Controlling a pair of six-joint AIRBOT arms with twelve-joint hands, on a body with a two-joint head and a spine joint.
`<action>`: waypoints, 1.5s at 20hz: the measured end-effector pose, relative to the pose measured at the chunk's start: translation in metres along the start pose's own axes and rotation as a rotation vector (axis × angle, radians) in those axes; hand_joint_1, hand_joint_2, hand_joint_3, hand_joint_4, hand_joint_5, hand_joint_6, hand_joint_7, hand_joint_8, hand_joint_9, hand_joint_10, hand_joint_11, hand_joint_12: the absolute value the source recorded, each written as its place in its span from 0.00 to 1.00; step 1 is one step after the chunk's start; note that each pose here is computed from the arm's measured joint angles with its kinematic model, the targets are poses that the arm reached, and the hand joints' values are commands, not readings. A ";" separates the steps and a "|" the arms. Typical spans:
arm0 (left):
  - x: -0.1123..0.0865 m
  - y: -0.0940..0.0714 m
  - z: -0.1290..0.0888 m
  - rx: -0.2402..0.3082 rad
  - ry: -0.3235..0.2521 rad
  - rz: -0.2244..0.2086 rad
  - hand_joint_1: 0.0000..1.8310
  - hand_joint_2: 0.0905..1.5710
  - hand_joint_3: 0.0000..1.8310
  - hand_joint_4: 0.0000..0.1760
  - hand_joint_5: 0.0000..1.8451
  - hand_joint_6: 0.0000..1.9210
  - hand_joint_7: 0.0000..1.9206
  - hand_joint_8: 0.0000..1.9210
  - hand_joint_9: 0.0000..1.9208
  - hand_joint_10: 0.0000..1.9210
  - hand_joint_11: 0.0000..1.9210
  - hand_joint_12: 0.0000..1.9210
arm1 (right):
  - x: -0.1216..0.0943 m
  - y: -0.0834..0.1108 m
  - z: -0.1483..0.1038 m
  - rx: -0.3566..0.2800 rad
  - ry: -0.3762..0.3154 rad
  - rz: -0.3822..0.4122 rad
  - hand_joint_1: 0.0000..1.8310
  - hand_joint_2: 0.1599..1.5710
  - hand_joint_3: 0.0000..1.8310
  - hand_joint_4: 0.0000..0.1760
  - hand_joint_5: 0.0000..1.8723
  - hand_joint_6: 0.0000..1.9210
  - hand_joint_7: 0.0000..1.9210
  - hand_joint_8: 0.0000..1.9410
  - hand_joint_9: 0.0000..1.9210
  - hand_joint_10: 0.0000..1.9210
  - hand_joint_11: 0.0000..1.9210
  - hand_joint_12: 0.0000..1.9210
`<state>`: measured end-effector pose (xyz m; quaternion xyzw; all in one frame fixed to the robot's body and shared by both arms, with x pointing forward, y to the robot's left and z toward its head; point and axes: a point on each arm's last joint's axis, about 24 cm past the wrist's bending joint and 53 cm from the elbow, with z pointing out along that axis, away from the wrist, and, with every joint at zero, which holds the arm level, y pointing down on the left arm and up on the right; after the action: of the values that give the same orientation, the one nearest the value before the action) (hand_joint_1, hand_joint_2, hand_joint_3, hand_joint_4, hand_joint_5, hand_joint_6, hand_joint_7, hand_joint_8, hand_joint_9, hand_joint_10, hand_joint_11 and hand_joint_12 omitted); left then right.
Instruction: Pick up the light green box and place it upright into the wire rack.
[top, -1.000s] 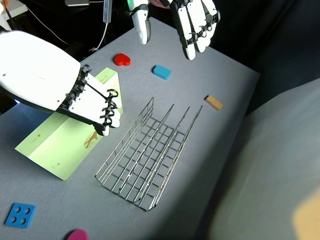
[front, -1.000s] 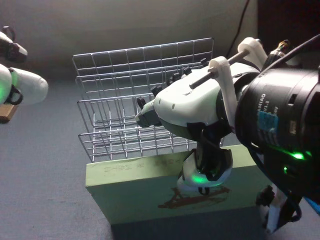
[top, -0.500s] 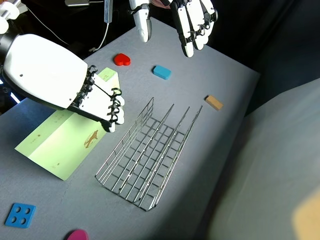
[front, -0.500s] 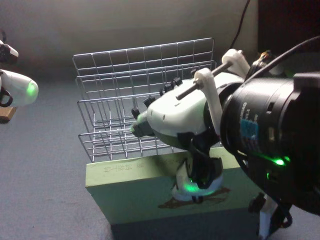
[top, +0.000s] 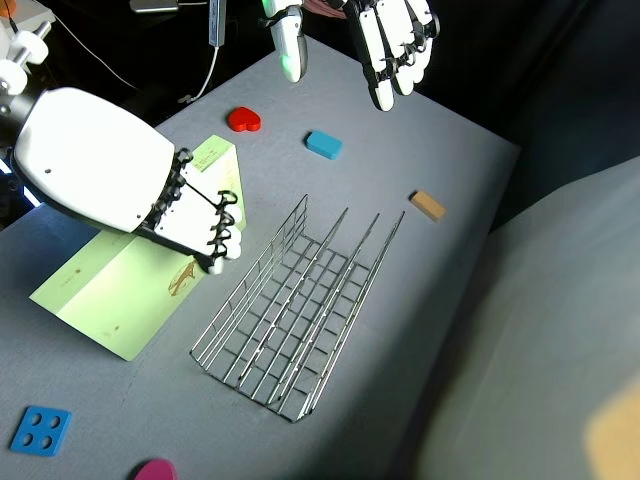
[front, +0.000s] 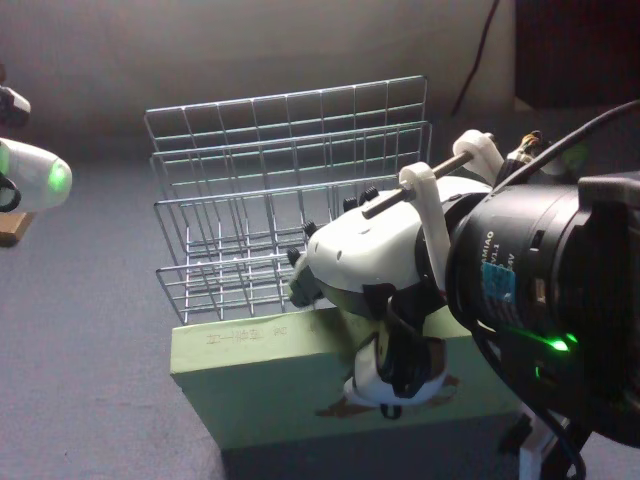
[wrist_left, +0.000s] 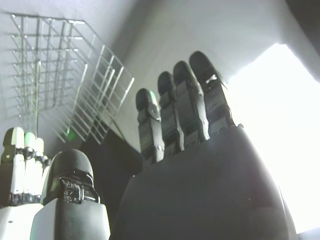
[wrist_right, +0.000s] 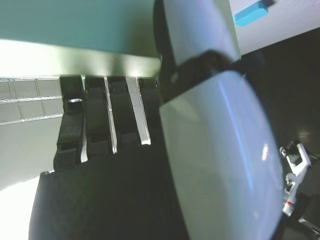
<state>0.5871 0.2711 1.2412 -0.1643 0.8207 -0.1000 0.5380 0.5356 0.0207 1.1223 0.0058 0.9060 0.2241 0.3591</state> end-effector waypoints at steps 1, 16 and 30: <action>0.000 0.000 0.000 0.000 0.001 -0.001 0.08 0.74 0.00 0.47 0.22 0.01 0.19 0.00 0.16 0.01 0.00 0.41 | 0.000 0.000 0.000 0.000 0.000 0.003 0.57 0.70 0.00 0.00 0.35 0.02 0.37 0.01 0.32 0.03 0.12 0.64; 0.003 0.000 0.000 0.002 0.012 -0.008 0.07 0.75 0.00 0.47 0.22 0.00 0.19 0.00 0.16 0.00 0.00 0.41 | -0.035 0.009 -0.019 -0.037 -0.078 -0.009 0.68 0.68 0.00 0.00 0.52 0.44 0.51 0.62 0.43 0.68 0.37 0.82; -0.012 0.011 -0.002 -0.038 -0.032 -0.015 0.08 0.75 0.00 0.48 0.22 0.00 0.19 0.00 0.17 0.00 0.00 0.42 | -0.118 0.048 -0.051 -0.129 -0.276 -0.094 0.68 0.69 0.00 0.00 0.51 0.45 0.51 0.62 0.42 0.66 0.36 0.82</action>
<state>0.5881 0.2857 1.2481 -0.1826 0.8126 -0.0857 0.5469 0.5828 0.0237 1.2512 -0.0292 0.8311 0.2617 0.4899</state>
